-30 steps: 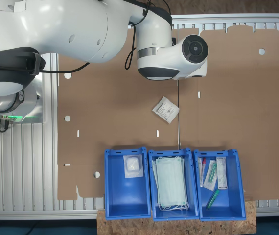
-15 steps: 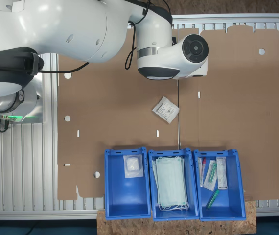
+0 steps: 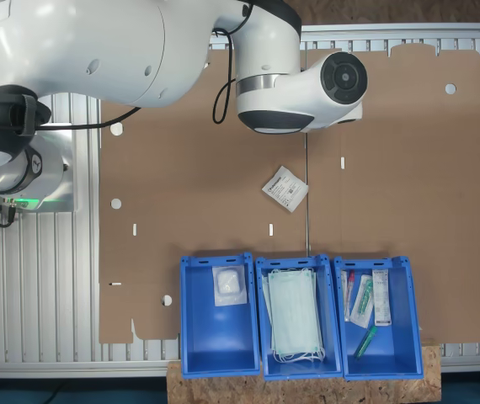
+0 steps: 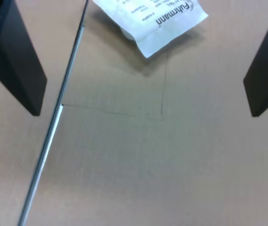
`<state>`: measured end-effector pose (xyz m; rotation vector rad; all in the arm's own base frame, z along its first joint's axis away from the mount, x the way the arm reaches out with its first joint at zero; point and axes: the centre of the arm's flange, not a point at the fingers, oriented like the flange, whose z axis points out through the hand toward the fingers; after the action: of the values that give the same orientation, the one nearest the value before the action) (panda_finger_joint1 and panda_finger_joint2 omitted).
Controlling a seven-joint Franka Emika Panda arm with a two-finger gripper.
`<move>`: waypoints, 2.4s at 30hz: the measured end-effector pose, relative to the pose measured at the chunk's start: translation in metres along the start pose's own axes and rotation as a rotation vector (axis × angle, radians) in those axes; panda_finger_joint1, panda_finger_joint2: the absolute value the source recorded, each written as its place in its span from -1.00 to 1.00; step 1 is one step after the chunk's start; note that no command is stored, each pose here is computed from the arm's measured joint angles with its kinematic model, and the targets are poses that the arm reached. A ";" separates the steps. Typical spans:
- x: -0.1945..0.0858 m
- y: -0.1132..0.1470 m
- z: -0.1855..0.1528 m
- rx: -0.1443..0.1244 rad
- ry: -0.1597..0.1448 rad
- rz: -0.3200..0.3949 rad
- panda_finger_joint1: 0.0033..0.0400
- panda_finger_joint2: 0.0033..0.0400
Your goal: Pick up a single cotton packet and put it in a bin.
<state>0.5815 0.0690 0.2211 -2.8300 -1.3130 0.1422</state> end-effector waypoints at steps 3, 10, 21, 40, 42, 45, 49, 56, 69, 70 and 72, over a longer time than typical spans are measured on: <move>-0.002 -0.002 -0.007 0.009 0.001 -0.043 1.00 1.00; -0.010 -0.009 -0.024 0.010 -0.018 -0.176 1.00 1.00; -0.023 -0.011 -0.036 -0.024 -0.085 -0.370 1.00 1.00; -0.047 0.008 -0.043 -0.040 -0.151 -0.671 1.00 1.00; -0.050 0.010 -0.042 -0.038 -0.155 -0.695 1.00 1.00; -0.054 0.012 -0.041 -0.035 -0.161 -0.731 1.00 1.00; -0.060 0.013 -0.037 -0.033 -0.165 -0.775 1.00 1.00; -0.066 0.013 -0.030 -0.033 -0.168 -0.841 1.00 1.00; -0.073 0.016 -0.025 -0.052 -0.164 -0.921 1.00 1.00; -0.073 0.017 -0.025 -0.055 -0.164 -0.925 1.00 1.00; -0.074 0.019 -0.024 -0.058 -0.164 -0.931 1.00 1.00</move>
<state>0.5502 0.0011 0.2499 -1.9689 -2.5055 0.3081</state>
